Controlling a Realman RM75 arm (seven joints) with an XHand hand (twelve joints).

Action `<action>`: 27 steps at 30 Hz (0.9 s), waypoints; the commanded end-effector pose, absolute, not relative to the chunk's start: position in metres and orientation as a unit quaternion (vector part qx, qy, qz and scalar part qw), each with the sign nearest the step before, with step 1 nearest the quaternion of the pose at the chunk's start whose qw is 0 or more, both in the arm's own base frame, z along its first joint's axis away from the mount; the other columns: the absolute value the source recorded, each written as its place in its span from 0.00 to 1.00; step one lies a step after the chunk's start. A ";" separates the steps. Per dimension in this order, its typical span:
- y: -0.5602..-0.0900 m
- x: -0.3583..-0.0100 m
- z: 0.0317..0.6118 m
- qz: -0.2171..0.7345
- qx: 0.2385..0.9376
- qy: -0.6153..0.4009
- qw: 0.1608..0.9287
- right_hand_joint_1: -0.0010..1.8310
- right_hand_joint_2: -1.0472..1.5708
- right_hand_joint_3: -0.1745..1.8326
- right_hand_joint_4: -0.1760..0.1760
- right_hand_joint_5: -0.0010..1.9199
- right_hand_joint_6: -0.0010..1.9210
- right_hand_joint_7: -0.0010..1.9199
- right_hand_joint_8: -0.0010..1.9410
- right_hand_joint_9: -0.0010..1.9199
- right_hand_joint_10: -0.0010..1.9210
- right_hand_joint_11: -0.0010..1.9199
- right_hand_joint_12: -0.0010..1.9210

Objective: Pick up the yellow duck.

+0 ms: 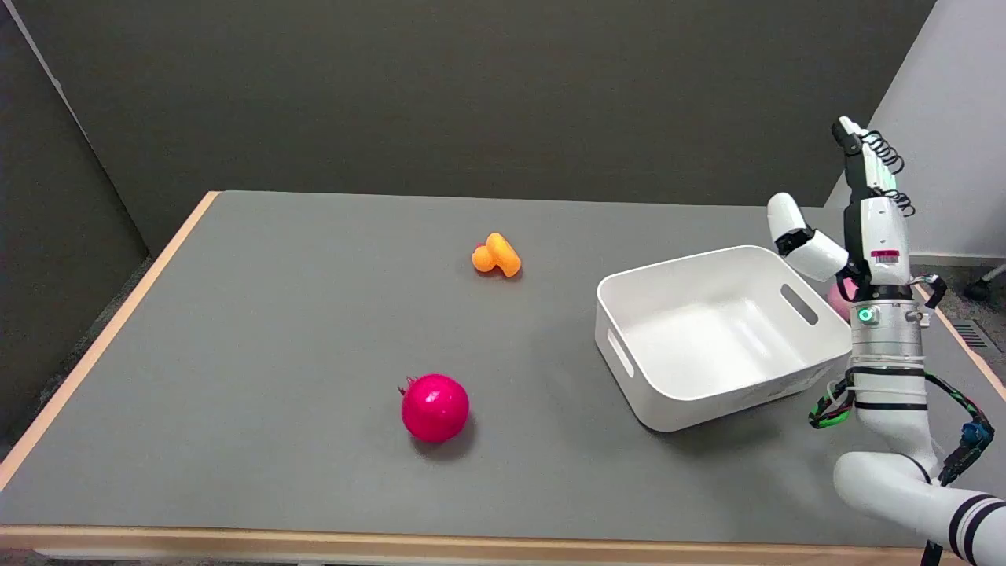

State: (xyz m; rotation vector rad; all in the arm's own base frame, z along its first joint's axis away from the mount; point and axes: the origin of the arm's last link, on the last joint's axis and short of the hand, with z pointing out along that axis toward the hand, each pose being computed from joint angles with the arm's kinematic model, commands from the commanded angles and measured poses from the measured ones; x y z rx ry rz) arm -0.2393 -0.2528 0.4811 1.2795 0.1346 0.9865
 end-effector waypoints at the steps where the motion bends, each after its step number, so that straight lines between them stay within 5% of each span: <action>1: -0.268 -0.232 0.473 0.393 0.619 0.056 0.678 0.18 0.64 0.55 0.45 0.03 0.16 0.04 0.12 0.01 0.09 0.00 0.06; 11: -0.339 -0.187 0.423 0.241 0.734 0.040 0.634 0.22 0.65 0.54 0.46 0.04 0.17 0.05 0.14 0.00 0.18 0.00 0.12; 27: -0.450 -0.141 0.297 0.188 0.784 -0.069 0.587 0.24 0.66 0.48 0.40 0.07 0.17 0.09 0.14 0.00 0.25 0.00 0.27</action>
